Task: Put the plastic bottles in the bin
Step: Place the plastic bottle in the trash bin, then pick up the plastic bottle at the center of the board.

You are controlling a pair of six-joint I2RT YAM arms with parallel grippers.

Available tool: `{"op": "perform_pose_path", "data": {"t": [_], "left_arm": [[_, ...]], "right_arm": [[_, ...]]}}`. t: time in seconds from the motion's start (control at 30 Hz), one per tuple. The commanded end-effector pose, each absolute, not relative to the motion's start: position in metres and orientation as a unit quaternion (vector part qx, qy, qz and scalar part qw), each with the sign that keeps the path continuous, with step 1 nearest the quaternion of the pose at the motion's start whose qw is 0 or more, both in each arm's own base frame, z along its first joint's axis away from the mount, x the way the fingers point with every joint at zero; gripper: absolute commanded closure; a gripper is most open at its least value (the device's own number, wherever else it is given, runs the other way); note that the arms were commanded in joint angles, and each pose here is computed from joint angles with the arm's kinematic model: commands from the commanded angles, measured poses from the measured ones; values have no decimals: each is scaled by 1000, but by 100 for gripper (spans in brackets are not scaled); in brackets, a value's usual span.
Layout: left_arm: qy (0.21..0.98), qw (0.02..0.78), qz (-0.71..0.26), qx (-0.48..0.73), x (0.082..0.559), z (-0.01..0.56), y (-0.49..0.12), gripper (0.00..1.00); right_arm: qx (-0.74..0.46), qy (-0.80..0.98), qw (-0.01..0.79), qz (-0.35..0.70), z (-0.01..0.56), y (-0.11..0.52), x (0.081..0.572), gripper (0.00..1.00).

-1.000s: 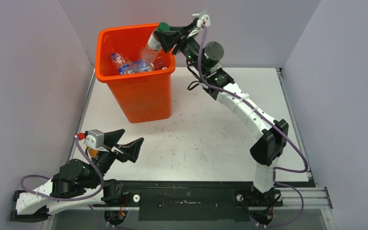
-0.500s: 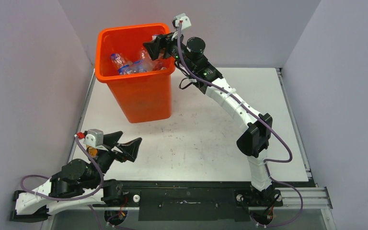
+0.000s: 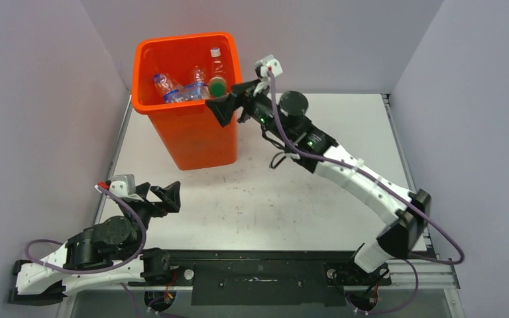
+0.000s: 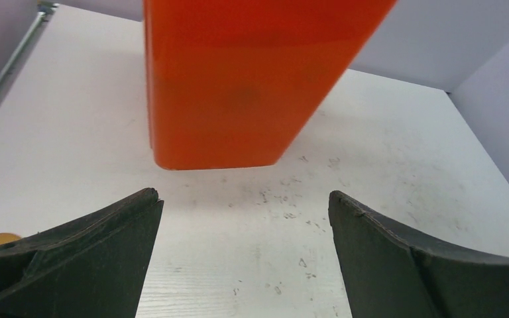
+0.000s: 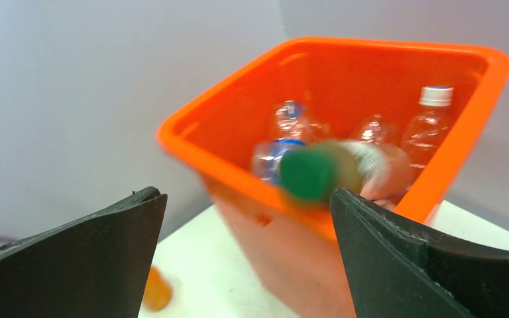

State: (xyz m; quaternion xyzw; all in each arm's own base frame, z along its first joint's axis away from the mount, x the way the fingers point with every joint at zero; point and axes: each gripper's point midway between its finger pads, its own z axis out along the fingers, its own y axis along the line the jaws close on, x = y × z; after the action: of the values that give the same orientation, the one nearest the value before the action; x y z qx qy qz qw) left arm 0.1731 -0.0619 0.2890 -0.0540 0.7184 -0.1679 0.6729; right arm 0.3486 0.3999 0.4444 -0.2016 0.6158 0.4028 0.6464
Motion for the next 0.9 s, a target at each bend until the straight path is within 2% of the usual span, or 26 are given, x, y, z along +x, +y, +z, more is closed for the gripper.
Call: {"op": "perform_pose_path", "data": {"t": [0.0, 0.13, 0.2, 0.4, 0.57, 0.87], "left_arm": [[708, 685, -105, -138, 177, 294, -21, 4], [696, 693, -82, -169, 177, 296, -7, 4], [693, 696, -73, -174, 178, 296, -4, 4], [687, 702, -21, -187, 177, 299, 15, 4], [707, 682, 30, -186, 180, 294, 10, 4], [747, 643, 81, -147, 214, 292, -18, 4]], "right_arm": [[-178, 553, 688, 434, 478, 369, 295, 0], [-167, 562, 692, 421, 458, 352, 288, 0], [-172, 568, 691, 412, 455, 352, 289, 4], [-165, 562, 674, 450, 446, 353, 272, 5], [-164, 573, 640, 485, 408, 361, 252, 4], [-177, 638, 586, 467, 326, 362, 234, 5]]}}
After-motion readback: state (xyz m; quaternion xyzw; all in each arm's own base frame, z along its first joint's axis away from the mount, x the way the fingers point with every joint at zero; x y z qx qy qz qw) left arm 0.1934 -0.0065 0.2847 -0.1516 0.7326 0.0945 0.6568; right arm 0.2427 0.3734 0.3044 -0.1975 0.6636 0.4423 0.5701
